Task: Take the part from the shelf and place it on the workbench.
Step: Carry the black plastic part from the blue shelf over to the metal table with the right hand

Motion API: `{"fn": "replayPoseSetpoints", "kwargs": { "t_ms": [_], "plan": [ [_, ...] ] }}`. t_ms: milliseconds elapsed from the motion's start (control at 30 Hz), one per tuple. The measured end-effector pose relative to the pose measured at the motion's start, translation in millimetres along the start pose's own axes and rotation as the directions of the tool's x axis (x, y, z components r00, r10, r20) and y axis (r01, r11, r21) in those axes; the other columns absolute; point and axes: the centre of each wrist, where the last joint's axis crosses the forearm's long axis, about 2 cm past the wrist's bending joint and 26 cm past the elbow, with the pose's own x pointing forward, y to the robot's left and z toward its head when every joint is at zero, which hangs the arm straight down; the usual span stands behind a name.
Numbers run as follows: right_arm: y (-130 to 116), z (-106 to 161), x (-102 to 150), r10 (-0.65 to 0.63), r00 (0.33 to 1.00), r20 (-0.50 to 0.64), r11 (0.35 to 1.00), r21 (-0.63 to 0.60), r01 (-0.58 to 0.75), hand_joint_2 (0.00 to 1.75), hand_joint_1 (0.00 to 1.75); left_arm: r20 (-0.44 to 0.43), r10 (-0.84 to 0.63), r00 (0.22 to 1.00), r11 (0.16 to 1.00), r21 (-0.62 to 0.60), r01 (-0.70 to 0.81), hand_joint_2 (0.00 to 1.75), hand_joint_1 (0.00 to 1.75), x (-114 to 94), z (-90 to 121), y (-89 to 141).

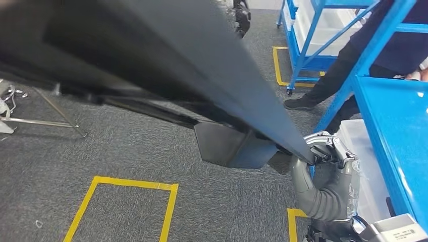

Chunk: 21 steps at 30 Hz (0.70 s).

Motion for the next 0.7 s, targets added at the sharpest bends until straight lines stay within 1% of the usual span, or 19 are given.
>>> {"fn": "replayPoseSetpoints", "kwargs": {
  "t_ms": [300, 700],
  "plan": [
    [-6.3, 3.5, 1.5, 0.016, 1.000, -0.006, 1.000, -0.012, -0.016, 1.75, 1.75, -0.003, -0.013, 1.000, 1.000, -0.026, 0.013, 1.75, 0.00, -0.7, -0.1, -4.5],
    [-10.0, 3.6, 4.3, 0.024, 1.000, 0.001, 0.999, -0.021, -0.024, 1.75, 1.75, 0.003, -0.018, 1.000, 0.999, -0.032, 0.018, 1.75, 0.00, 1.2, -1.1, -5.2]
  ]
}}
